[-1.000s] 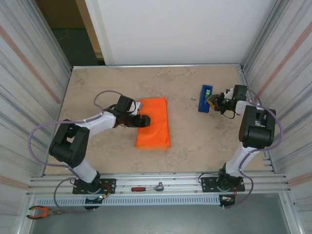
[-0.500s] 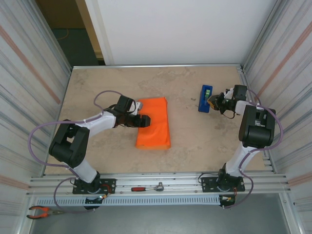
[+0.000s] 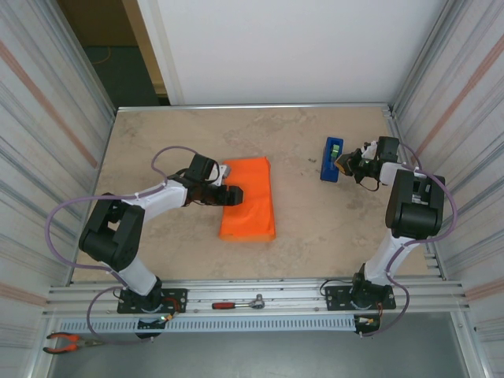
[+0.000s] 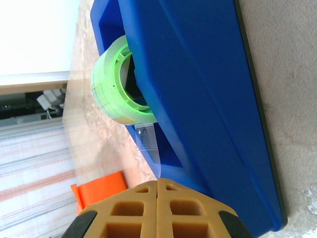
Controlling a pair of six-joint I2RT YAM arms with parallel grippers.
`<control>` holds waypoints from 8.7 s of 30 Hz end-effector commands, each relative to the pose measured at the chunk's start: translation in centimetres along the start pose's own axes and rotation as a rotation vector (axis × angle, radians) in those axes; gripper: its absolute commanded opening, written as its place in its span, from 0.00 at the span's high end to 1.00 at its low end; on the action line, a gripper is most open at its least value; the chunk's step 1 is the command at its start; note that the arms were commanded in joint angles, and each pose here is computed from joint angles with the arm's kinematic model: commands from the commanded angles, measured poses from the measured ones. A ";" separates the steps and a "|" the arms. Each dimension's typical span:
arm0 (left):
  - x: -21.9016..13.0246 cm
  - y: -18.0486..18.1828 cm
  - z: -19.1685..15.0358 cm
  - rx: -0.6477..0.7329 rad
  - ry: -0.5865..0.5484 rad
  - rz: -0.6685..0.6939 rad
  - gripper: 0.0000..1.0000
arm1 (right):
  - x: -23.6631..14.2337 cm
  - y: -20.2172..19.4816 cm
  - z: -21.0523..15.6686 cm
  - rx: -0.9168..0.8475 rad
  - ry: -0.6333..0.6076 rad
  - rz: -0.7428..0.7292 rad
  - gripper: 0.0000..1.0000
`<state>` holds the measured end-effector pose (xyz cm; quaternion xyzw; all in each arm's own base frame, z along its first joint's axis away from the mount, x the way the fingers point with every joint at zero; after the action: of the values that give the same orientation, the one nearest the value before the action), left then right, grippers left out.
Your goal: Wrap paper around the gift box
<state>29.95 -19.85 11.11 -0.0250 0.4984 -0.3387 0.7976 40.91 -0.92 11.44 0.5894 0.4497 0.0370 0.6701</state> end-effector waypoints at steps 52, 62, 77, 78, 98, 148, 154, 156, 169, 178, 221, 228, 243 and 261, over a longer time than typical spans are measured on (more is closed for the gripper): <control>1.5 1.5 -3.6 -0.016 0.157 0.092 0.25 | 1.1 4.9 -13.6 -0.192 0.230 -0.029 1.00; 1.4 1.4 -3.5 -0.016 0.155 0.092 0.26 | 5.4 8.5 -21.6 -0.471 0.479 -0.128 1.00; 1.3 1.5 -3.5 -0.017 0.154 0.097 0.26 | 9.3 3.7 -21.8 -0.539 0.526 -0.363 1.00; 1.4 1.5 -3.5 -0.017 0.155 0.097 0.26 | 9.4 3.7 -21.8 -0.537 0.525 -0.365 1.00; 1.4 1.5 -3.5 -0.020 0.155 0.097 0.26 | 5.7 7.0 -21.6 -0.588 0.414 -0.315 0.58; 0.9 0.8 -2.8 -0.029 0.127 0.063 0.26 | 9.5 2.9 -23.6 -0.553 0.454 -0.410 1.00; -1.0 -0.4 0.9 -0.022 0.026 0.010 0.26 | 7.2 3.5 -21.1 -0.489 0.377 -0.371 1.00; -2.3 -0.8 2.7 -0.015 -0.028 -0.010 0.25 | 5.9 4.0 -20.6 -0.482 0.336 -0.360 1.00; -7.4 -2.2 0.1 -0.035 -0.199 -0.036 0.22 | 1.1 4.7 -24.7 -0.547 0.254 -0.326 0.17; -6.2 -3.3 -4.7 -0.021 -0.208 -0.035 0.20 | 1.4 1.0 -28.6 -0.585 0.291 -0.414 0.11; -0.5 -5.1 -5.3 0.162 -0.152 0.393 0.35 | 6.4 -4.0 -26.7 -0.516 0.060 -0.622 0.92; -3.3 -7.2 -2.9 0.345 -0.063 0.342 0.29 | 6.5 -4.2 -26.8 -0.520 0.085 -0.607 0.93; -0.9 -7.7 -0.3 0.693 0.204 0.372 0.23 | 6.7 -4.7 -27.1 -0.511 0.128 -0.580 0.93; 2.1 -5.3 -2.6 0.734 0.249 0.579 0.28 | 4.2 -3.8 -27.5 -0.522 0.167 -0.537 0.51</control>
<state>25.91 -25.49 12.75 0.4240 0.3966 -0.2684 0.7687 24.49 21.88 8.37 0.2626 0.6116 0.0194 0.7461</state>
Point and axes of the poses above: each hand's point on the last joint's axis, 136 mm out from that joint toward the fingers, its own x axis out along the fingers, its own y axis along the line the jaws close on, z = x × y, the point moved 6 cm from there along -x, back along the fingers, and after that the axes turned 14 degrees about x, right-handed, at the moved point
